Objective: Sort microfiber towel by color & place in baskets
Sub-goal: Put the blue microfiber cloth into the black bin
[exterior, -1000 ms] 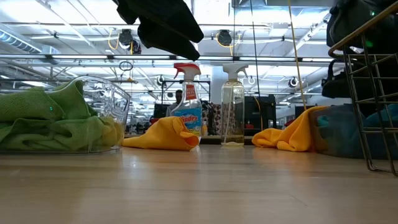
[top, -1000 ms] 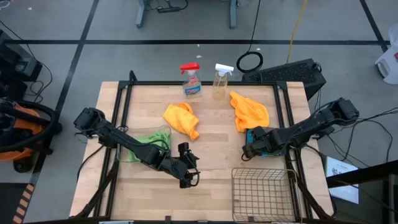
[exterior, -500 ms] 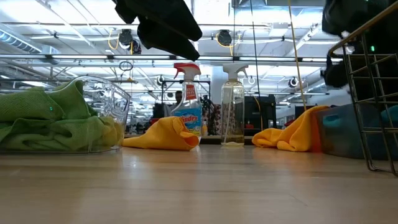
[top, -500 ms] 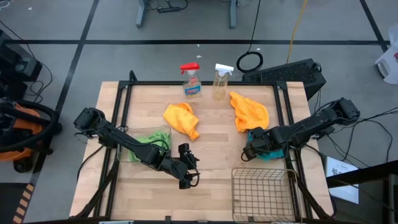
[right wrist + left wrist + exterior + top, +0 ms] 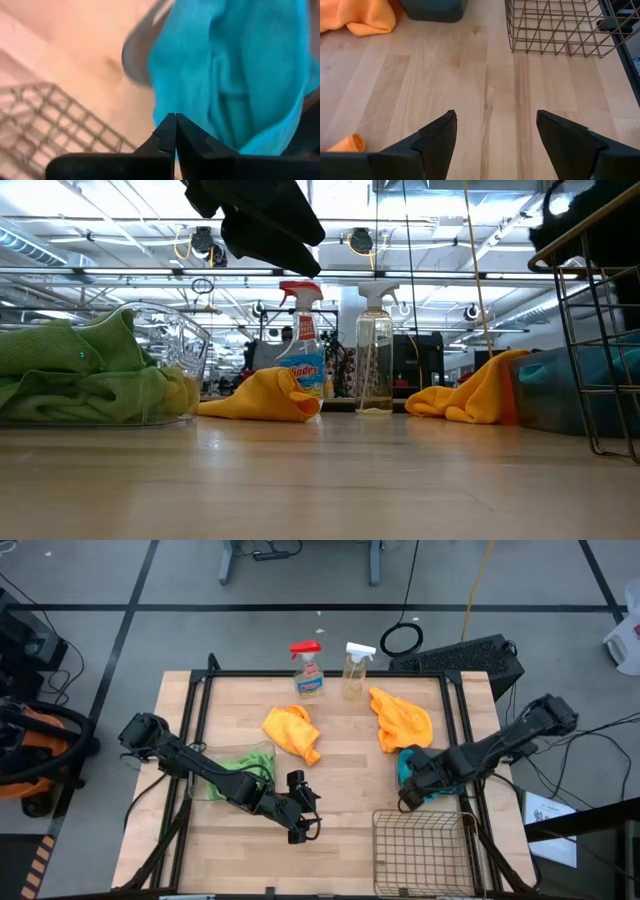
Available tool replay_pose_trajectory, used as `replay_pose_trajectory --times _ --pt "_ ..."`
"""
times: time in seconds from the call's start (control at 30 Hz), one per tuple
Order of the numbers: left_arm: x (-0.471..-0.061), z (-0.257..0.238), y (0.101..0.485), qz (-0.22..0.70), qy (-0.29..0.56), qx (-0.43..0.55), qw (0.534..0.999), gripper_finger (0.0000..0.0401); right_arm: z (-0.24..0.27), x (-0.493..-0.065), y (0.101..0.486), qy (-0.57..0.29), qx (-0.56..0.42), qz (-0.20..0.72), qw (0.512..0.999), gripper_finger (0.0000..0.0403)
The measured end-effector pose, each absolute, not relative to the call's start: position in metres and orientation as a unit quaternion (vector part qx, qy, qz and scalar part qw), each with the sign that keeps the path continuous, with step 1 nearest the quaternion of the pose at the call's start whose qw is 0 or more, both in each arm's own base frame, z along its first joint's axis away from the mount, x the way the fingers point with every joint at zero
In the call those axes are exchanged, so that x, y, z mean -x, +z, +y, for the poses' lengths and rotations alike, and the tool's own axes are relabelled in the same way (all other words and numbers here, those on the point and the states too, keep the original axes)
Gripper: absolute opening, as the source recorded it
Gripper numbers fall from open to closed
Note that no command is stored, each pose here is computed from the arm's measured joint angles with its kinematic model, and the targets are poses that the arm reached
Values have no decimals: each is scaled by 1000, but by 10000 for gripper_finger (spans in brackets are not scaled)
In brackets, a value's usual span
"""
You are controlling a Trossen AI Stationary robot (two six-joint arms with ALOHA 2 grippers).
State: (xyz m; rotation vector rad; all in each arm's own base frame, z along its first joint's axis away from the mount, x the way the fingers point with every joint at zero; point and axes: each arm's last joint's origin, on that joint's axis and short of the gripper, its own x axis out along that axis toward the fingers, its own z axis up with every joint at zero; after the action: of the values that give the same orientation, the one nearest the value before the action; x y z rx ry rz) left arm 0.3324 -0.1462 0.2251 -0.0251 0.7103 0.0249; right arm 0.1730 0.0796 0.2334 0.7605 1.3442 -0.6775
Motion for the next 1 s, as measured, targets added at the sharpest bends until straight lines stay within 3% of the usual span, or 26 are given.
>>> replay_pose_trajectory --times 0.37,0.63,1.0 --pt "-333 -146 225 347 11 11 938 279 89 -165 215 -296 -311 624 653 0" --pt "-333 -146 226 344 11 12 939 279 73 -161 194 -330 -312 630 630 0" --pt "-333 -146 226 344 11 12 939 279 50 -170 194 -316 -314 638 628 0"
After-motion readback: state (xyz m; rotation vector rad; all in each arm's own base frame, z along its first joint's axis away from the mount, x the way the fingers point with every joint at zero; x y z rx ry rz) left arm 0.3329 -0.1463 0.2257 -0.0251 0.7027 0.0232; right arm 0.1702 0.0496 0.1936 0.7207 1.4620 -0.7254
